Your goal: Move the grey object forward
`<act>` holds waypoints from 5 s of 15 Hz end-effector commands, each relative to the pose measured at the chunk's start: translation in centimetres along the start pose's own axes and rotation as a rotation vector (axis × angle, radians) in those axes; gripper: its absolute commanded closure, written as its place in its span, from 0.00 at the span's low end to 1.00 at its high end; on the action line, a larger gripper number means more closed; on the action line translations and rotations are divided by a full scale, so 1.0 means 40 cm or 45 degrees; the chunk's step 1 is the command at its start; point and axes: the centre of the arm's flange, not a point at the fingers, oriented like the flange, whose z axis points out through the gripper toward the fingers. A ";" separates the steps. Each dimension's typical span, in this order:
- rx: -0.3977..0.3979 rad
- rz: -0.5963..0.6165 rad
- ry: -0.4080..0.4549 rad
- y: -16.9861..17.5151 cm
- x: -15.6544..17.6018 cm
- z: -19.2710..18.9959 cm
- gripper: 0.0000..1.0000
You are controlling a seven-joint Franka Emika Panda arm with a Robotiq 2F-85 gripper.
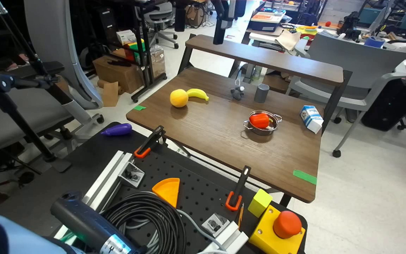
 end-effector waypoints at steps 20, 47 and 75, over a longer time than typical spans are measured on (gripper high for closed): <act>0.159 0.509 0.355 0.273 0.520 0.252 0.00; -0.023 0.236 0.763 0.072 0.812 0.568 0.34; -0.045 0.174 0.301 -0.074 0.274 0.563 0.81</act>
